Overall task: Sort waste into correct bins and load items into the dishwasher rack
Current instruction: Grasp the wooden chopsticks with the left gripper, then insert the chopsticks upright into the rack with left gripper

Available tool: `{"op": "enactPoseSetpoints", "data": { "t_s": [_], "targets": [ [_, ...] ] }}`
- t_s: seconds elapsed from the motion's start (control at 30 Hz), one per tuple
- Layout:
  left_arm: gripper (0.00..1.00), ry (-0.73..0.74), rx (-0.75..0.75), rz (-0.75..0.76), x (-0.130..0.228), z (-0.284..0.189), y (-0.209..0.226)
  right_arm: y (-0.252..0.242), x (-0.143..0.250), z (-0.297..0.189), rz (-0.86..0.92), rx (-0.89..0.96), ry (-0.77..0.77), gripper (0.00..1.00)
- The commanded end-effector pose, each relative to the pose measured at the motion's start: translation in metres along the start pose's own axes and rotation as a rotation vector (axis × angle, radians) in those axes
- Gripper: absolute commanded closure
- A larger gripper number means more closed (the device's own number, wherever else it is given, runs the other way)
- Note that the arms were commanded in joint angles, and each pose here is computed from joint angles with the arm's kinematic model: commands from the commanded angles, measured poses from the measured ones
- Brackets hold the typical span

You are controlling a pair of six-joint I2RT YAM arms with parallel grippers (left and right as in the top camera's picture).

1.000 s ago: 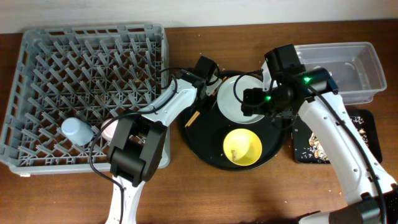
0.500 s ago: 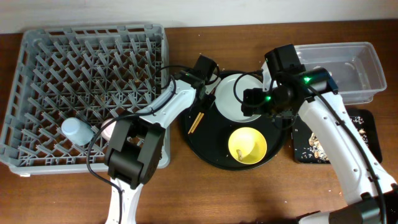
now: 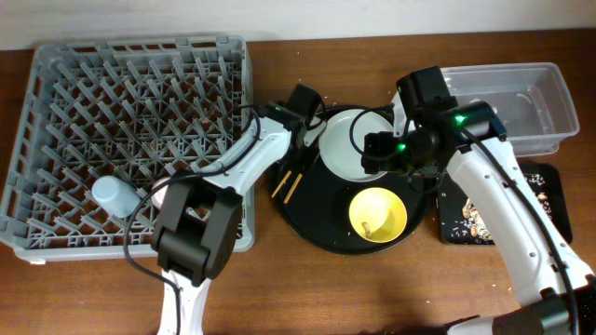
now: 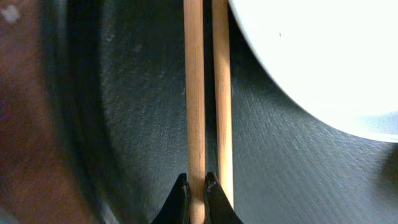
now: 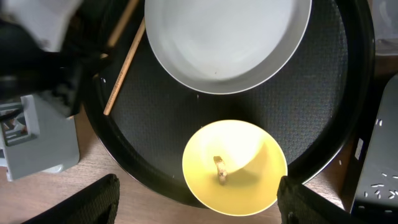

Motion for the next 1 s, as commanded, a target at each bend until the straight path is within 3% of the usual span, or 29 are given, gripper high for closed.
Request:
{"op": "enactPoseSetpoints", "data": {
  "t_s": [0.0, 0.1, 0.17, 0.23, 0.47, 0.5, 0.53, 0.6, 0.67, 0.73, 0.9, 0.97],
  "targets": [
    [1.0, -0.2, 0.04, -0.142, -0.027, -0.101, 0.014, 0.0, -0.003, -0.003, -0.003, -0.006, -0.013, 0.18],
    [1.0, -0.29, -0.064, -0.363, -0.02, -0.15, 0.061, 0.0, -0.003, -0.003, -0.003, -0.005, -0.013, 0.18],
    [1.0, -0.29, -0.16, -0.565, -0.013, -0.154, 0.098, 0.0, -0.003, -0.003, -0.003, -0.006, -0.013, 0.18],
    [1.0, -0.252, -0.178, -0.636, -0.01, -0.138, 0.118, 0.0, -0.003, -0.003, -0.003, -0.006, -0.013, 0.18],
    [0.98, -0.1, -0.221, -0.637, -0.013, -0.067, 0.126, 0.0, -0.003, -0.003, -0.004, -0.006, -0.014, 0.18],
    [0.91, -0.101, -0.221, -0.639, -0.014, -0.066, 0.127, 0.0, -0.003, -0.003, -0.004, -0.006, -0.014, 0.18],
    [0.83, -0.104, -0.22, -0.639, -0.014, -0.067, 0.127, 0.0, -0.003, -0.003, -0.004, -0.006, -0.014, 0.18],
    [0.82, -0.1, -0.22, -0.638, -0.013, -0.067, 0.127, 0.0, -0.004, -0.003, -0.005, -0.006, -0.019, 0.18],
    [0.73, -0.094, -0.206, -0.637, -0.013, -0.068, 0.126, 0.0, -0.004, -0.003, -0.005, -0.006, -0.021, 0.18],
    [0.73, -0.09, -0.201, -0.638, -0.015, -0.078, 0.125, 0.0, -0.004, -0.003, -0.005, -0.006, -0.02, 0.18],
    [0.78, -0.034, 0.013, -0.615, -0.022, -0.122, 0.096, 0.0, -0.004, -0.003, -0.005, -0.006, -0.02, 0.18],
    [0.78, -0.036, 0.019, -0.531, -0.023, -0.123, 0.076, 0.0, -0.004, -0.003, -0.005, -0.006, -0.02, 0.18]
  ]
}}
Point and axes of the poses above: each gripper's point midway between its finger pads, its own z axis out along the fingers, its own y axis along the line the jaws close on, x = y × z, the point moved 8 cm from there along -z, back along the fingers, and after that the axes turned 14 degrees about -z, right-handed, at the moved point
